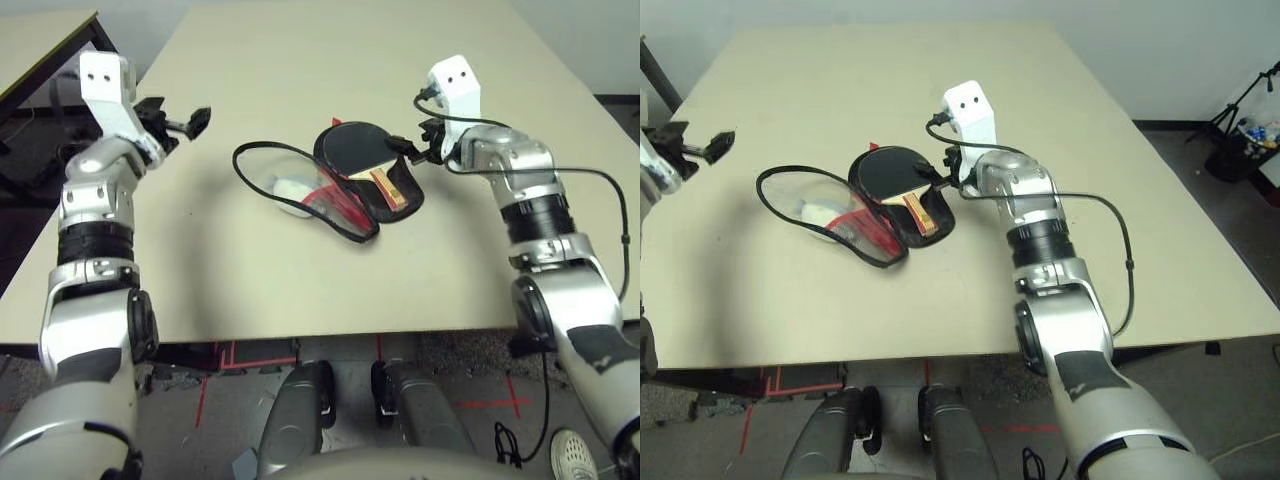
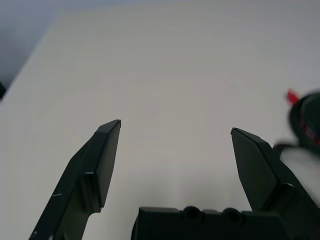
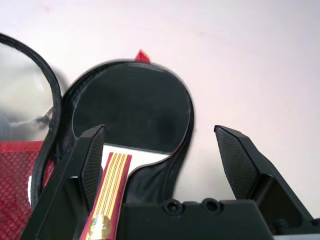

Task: Store the ping-pong paddle in its case and zip it.

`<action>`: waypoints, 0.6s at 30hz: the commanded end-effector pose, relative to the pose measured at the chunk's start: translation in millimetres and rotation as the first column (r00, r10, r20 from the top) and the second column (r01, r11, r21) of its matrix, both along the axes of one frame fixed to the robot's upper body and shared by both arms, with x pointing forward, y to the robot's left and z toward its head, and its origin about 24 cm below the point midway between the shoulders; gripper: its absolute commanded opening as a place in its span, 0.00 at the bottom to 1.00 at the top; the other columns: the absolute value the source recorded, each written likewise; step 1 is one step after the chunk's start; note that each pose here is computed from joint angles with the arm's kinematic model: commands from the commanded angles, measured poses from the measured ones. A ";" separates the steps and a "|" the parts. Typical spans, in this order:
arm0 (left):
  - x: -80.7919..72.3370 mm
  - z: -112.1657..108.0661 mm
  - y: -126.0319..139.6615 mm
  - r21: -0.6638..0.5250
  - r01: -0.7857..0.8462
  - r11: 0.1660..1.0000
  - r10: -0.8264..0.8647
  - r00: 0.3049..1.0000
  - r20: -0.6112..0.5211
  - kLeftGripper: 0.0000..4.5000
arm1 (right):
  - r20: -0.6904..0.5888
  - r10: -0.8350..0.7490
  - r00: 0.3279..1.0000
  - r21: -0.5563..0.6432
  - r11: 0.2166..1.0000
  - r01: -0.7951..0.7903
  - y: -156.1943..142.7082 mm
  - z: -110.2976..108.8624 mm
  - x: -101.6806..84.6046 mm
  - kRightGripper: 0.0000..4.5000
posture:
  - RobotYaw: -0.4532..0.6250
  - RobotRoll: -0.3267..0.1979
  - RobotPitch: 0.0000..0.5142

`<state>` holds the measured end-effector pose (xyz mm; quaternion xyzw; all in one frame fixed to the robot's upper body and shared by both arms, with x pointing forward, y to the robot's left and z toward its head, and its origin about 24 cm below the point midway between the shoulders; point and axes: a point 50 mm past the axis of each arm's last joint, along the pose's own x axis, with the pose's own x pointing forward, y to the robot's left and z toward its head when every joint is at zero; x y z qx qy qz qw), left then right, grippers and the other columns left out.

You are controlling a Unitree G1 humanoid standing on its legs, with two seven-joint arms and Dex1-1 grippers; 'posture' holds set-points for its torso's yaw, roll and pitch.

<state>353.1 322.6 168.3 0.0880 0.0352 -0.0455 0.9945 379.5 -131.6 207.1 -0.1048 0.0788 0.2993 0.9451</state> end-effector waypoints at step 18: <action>13.2 30.9 -132.7 -0.115 0.530 0.840 -0.528 0.848 0.043 1.00 | -0.005 -0.258 0.966 0.092 0.962 0.258 -51.8 -0.4 -7.6 0.99 | 0.37 0.62 0.27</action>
